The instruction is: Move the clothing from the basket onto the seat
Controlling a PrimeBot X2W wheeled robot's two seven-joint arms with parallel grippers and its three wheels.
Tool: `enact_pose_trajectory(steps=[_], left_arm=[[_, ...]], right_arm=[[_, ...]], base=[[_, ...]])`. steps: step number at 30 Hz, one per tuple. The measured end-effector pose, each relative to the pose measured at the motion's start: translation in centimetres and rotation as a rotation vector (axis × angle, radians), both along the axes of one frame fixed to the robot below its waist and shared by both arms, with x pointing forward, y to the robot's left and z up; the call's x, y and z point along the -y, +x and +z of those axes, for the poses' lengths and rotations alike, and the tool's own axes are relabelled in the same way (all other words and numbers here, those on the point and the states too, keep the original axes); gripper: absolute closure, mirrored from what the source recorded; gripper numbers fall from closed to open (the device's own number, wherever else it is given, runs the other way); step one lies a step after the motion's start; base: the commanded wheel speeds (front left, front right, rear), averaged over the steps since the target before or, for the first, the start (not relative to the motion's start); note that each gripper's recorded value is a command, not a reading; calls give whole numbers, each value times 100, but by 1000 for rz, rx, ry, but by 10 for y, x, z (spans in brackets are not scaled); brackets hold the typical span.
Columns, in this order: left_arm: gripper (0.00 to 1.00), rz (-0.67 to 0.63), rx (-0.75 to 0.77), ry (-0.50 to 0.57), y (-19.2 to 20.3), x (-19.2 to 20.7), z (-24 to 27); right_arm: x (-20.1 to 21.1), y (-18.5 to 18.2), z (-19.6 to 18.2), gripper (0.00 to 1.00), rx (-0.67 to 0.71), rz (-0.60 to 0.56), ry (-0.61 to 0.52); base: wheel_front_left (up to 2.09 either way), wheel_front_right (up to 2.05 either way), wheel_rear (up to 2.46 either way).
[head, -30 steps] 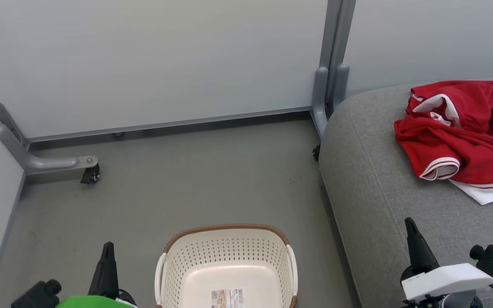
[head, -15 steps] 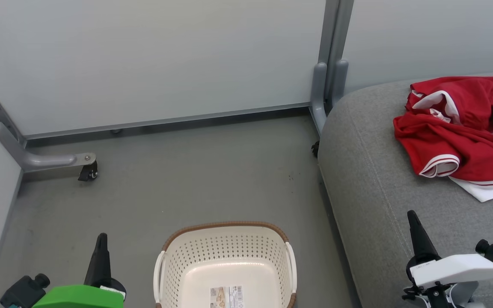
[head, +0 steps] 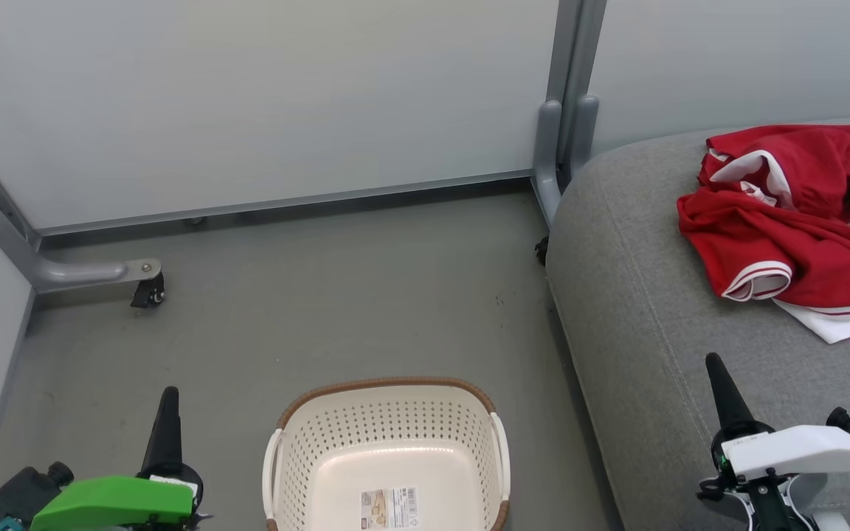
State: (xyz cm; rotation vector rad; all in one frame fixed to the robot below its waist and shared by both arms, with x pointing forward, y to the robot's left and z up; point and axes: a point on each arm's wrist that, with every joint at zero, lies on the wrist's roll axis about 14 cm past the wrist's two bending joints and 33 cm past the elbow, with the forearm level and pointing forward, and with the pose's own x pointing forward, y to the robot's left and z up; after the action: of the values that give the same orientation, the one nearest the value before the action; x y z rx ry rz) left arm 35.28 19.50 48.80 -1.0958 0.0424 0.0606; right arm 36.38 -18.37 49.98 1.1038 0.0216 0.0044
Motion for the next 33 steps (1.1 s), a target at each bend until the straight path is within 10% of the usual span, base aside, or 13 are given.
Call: enact_pose_trajectory(steps=[33], left_arm=[[100,0,27,-296,21,-4,8]], right_arm=[[10,15,3,100,-4,-13,291]], base=[[0,0,0]])
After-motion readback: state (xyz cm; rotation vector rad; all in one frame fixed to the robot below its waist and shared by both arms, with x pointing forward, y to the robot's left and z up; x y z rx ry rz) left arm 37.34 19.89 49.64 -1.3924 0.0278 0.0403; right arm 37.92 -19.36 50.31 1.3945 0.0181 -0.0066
